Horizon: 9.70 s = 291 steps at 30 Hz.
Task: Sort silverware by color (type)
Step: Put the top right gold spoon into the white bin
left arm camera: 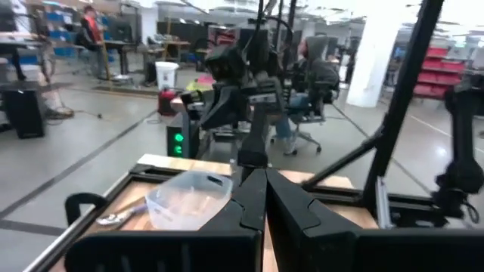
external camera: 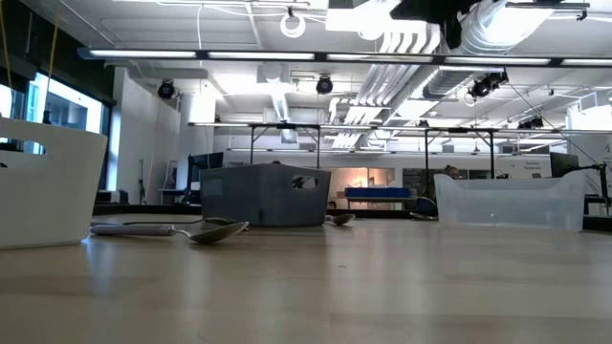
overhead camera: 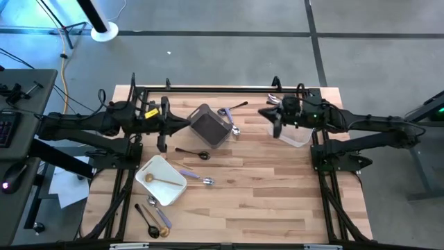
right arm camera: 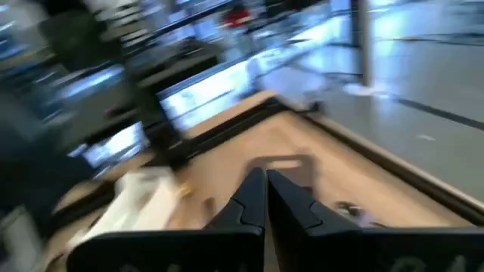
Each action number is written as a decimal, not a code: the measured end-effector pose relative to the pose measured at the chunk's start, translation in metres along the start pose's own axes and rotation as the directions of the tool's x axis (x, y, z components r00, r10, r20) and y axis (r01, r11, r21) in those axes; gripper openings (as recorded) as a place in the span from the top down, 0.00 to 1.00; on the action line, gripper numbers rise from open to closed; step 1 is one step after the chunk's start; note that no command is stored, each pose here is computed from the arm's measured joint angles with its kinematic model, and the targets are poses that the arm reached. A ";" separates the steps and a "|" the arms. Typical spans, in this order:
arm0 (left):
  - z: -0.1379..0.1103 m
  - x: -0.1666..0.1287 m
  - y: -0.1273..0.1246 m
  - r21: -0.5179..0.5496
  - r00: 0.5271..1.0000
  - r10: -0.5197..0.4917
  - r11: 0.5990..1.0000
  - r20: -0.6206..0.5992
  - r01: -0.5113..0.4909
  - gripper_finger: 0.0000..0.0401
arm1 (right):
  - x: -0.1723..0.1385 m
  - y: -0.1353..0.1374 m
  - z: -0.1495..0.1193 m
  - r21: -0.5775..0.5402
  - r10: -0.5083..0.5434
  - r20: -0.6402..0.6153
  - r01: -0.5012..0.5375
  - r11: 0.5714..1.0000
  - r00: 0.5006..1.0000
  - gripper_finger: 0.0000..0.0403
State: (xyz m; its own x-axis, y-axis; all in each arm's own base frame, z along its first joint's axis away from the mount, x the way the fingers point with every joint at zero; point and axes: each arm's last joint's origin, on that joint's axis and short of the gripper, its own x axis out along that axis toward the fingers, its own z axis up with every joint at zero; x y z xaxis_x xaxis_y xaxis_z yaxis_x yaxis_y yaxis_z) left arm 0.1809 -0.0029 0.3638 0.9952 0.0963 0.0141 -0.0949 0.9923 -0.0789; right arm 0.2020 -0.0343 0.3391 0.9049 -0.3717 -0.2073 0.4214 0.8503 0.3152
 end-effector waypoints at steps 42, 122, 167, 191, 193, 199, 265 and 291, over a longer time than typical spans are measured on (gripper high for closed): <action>0.000 -0.001 0.012 0.031 0.956 0.294 0.955 0.010 -0.294 1.00 | 0.082 -0.309 -0.054 0.163 -0.273 -0.832 0.683 0.712 0.484 1.00; 0.002 -0.001 0.011 -0.006 0.956 0.292 0.956 0.035 -0.292 1.00 | 0.081 -0.321 -0.085 -0.083 -0.327 -0.913 0.674 0.734 0.244 0.99; 0.002 -0.001 0.011 -0.009 0.956 0.291 0.957 0.034 -0.291 1.00 | 0.066 -0.303 -0.052 -0.120 -0.227 -0.963 0.519 0.846 0.148 1.00; 0.002 -0.001 0.012 -0.029 0.951 0.308 0.951 0.035 -0.307 1.00 | 0.113 -0.235 0.035 0.089 -0.084 -0.685 0.197 0.976 0.724 1.00; 0.002 -0.001 0.012 -0.032 0.951 0.308 0.951 0.035 -0.307 1.00 | 0.125 -0.222 0.035 0.100 -0.040 -0.650 0.138 0.985 0.759 1.00; 0.000 -0.001 0.012 -0.021 0.951 0.310 0.951 0.012 -0.310 1.00 | 0.156 -0.174 0.033 0.120 0.097 -0.583 -0.032 0.992 0.807 1.00; -0.055 0.055 0.003 -0.154 0.989 0.085 0.986 0.125 -0.065 0.65 | 0.065 0.026 -0.022 -0.058 0.452 0.078 -0.449 0.892 0.889 1.00; -0.050 0.076 0.007 -0.180 0.990 0.071 0.982 0.119 -0.049 0.55 | 0.075 0.028 -0.030 -0.134 0.479 0.044 -0.470 0.872 0.877 1.00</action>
State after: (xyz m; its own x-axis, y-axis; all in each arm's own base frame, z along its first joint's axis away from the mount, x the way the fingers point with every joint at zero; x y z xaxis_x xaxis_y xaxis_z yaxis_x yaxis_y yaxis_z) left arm 0.2565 0.0073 0.3146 0.9763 0.1755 0.1270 -0.1383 0.9562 -0.2580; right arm 0.2798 -0.0270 0.3044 0.9978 0.0652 0.0099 -0.0656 0.9665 0.2480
